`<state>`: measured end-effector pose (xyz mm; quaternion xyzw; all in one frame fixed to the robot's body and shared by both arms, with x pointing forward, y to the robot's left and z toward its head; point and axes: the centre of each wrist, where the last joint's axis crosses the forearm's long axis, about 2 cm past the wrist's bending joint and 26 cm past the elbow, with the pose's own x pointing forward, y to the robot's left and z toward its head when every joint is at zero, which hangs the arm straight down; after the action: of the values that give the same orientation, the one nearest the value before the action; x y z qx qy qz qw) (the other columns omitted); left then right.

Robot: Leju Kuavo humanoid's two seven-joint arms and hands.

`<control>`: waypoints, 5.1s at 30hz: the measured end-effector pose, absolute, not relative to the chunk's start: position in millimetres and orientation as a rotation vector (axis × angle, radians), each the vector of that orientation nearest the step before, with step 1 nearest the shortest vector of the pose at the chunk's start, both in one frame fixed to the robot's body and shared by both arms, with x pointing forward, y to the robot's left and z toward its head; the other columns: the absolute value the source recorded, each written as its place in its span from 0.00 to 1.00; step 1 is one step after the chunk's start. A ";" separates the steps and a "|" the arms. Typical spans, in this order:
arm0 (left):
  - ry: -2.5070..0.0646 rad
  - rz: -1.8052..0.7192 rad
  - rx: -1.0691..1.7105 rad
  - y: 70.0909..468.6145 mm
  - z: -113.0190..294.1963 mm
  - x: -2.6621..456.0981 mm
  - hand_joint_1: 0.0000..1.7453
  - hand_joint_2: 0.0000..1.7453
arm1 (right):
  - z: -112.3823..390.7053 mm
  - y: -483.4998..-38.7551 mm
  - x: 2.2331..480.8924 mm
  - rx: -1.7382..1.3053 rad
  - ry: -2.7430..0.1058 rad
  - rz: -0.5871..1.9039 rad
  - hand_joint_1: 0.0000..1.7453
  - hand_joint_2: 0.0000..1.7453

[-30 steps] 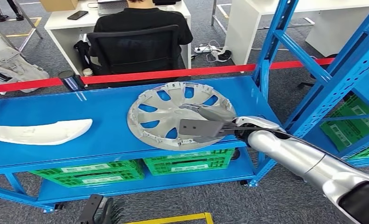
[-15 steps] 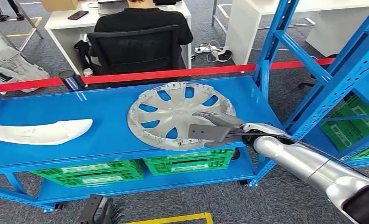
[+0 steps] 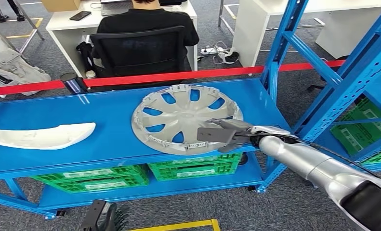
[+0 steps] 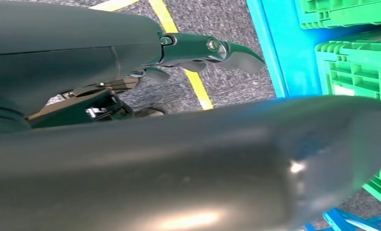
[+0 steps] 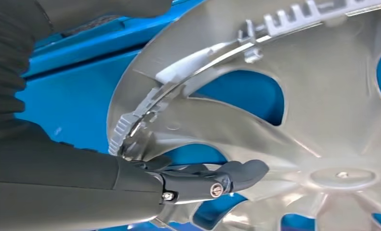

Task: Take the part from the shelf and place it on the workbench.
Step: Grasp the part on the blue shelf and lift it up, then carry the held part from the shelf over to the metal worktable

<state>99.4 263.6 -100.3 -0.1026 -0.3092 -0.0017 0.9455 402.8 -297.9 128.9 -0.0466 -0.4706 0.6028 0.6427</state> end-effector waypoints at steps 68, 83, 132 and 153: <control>-0.666 0.014 -0.188 262.4 -99.9 101.7 0.00 0.00 | 139.9 -298.5 420.4 0.230 -1.310 1.041 1.00 1.00; -0.672 0.011 -0.186 262.9 -101.8 93.6 0.00 0.00 | 174.2 -277.8 424.8 0.399 -1.453 1.014 1.00 1.00; -0.707 -0.098 -0.234 267.6 -101.4 95.7 0.00 0.00 | 213.1 -154.0 311.9 1.466 -1.452 1.049 1.00 1.00; -0.715 -0.119 -0.240 267.1 -100.8 98.3 0.00 0.00 | 194.5 -138.1 275.4 1.509 -1.405 1.014 1.00 1.00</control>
<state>98.3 267.1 -100.8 -0.1169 -0.3488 -0.0579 0.9281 275.4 -138.1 194.5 0.5990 -0.5579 0.4028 0.4096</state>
